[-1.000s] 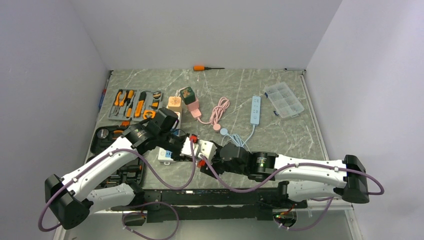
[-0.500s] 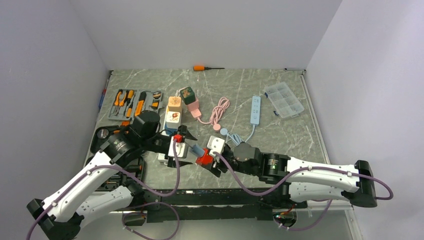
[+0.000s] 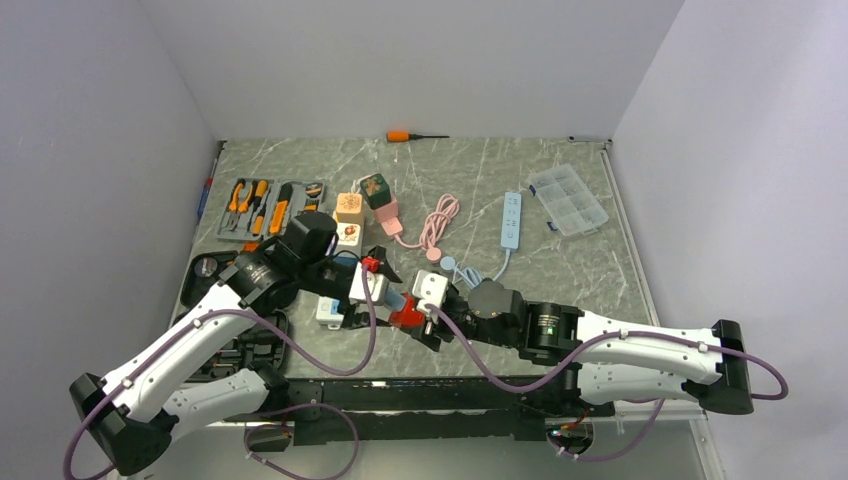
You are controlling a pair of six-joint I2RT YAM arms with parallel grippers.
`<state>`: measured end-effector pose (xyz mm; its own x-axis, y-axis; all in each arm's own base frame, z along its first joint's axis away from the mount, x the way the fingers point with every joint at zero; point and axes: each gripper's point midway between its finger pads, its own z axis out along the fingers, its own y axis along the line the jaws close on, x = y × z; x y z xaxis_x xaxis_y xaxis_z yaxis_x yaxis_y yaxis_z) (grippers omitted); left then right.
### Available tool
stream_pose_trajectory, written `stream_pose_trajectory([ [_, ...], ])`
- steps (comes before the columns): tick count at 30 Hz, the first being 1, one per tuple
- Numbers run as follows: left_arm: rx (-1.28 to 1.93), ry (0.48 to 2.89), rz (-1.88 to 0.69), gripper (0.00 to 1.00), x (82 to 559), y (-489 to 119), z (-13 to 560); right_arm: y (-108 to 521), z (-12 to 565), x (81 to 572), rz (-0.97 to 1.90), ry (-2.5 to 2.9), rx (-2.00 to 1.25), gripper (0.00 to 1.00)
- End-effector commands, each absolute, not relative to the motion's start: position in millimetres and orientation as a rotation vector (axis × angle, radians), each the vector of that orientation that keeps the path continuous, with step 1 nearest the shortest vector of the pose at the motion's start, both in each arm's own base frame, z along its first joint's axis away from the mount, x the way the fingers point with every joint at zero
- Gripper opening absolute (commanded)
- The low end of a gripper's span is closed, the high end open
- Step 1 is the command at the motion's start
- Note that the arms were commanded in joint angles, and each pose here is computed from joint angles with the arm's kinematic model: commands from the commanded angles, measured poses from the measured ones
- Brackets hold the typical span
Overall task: Pull the plug off the socket
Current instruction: Remove the plug from the socket.
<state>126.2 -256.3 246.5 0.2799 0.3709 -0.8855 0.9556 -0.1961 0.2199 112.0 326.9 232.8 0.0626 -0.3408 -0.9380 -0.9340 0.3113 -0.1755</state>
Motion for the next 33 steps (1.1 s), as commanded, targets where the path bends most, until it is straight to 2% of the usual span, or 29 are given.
stream_pose_trajectory([
  [1,1.737,1.154,-0.940,0.75,122,-261,265,339,283,113,0.720,1.360,-1.184,0.00],
  [5,1.756,1.164,-0.938,0.51,125,-263,265,342,280,113,0.718,1.356,-1.203,0.00],
  [10,1.775,1.162,-0.926,0.08,126,-262,263,343,277,112,0.713,1.356,-1.222,0.00],
  [11,1.776,1.164,-0.927,0.03,126,-262,262,342,276,111,0.713,1.358,-1.225,0.00],
  [15,1.778,1.163,-0.936,0.00,125,-262,262,340,272,108,0.726,1.359,-1.240,0.00],
  [16,1.779,1.162,-0.939,0.00,124,-262,262,340,272,105,0.742,1.354,-1.244,0.05],
  [18,1.777,1.160,-0.945,0.00,124,-262,263,339,269,102,0.760,1.355,-1.252,0.49],
  [19,1.774,1.159,-0.948,0.00,123,-263,264,338,266,101,0.765,1.363,-1.246,0.68],
  [20,1.771,1.158,-0.952,0.00,123,-263,265,336,265,102,0.767,1.366,-1.232,0.78],
  [22,1.766,1.153,-0.956,0.00,122,-263,268,332,263,102,0.777,1.362,-1.207,0.89],
  [27,1.754,1.149,-0.959,0.00,122,-264,273,322,257,103,0.792,1.350,-1.177,0.98],
  [33,1.751,1.143,-0.966,0.00,120,-264,277,322,258,116,0.776,1.333,-1.130,1.00],
])
